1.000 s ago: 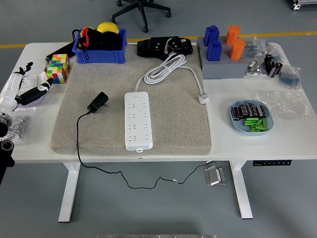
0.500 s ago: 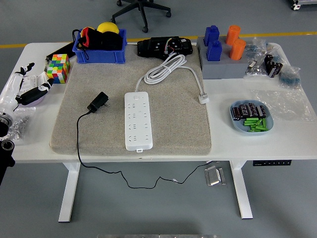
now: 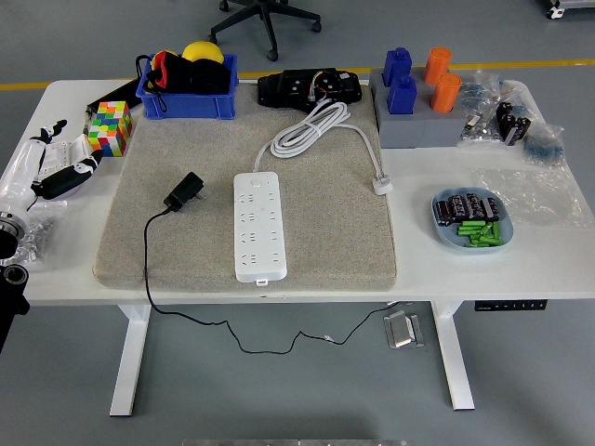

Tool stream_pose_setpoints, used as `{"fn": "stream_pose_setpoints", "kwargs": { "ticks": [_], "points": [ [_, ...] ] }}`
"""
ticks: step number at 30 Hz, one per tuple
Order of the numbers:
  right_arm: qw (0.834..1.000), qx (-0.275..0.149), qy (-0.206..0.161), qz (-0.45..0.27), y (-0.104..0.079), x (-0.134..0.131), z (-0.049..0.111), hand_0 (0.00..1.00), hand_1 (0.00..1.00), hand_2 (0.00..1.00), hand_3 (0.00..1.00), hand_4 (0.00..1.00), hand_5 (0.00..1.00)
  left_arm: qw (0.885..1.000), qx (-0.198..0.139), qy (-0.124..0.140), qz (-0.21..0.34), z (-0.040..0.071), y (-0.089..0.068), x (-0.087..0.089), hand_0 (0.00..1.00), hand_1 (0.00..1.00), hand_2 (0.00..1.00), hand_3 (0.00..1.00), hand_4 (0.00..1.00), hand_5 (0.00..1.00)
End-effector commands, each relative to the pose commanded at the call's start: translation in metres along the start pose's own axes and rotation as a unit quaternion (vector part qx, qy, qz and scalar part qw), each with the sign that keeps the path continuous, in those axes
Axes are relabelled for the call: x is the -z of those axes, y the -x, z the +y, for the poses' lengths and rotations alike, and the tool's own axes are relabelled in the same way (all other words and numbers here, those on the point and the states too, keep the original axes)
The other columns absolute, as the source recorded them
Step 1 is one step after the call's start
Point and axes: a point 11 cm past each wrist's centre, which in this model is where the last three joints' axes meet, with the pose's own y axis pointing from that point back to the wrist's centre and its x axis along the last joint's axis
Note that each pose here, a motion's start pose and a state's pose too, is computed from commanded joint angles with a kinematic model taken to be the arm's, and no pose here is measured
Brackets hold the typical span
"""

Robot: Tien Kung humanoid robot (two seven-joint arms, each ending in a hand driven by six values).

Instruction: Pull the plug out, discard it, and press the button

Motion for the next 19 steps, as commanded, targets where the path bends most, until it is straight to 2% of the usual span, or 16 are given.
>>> {"fn": "stream_pose_setpoints", "kwargs": {
  "ticks": [19],
  "points": [
    [1.000, 0.002, -0.003, -0.003, 0.0010, 0.0022, 0.0002, 0.767, 0.729, 0.724, 0.713, 0.883, 0.658, 1.000, 0.000, -0.002, -0.001, 0.0000, 0.0000, 0.0004, 0.992, 0.988, 0.976, 0.961, 0.766, 0.541]
  ]
}}
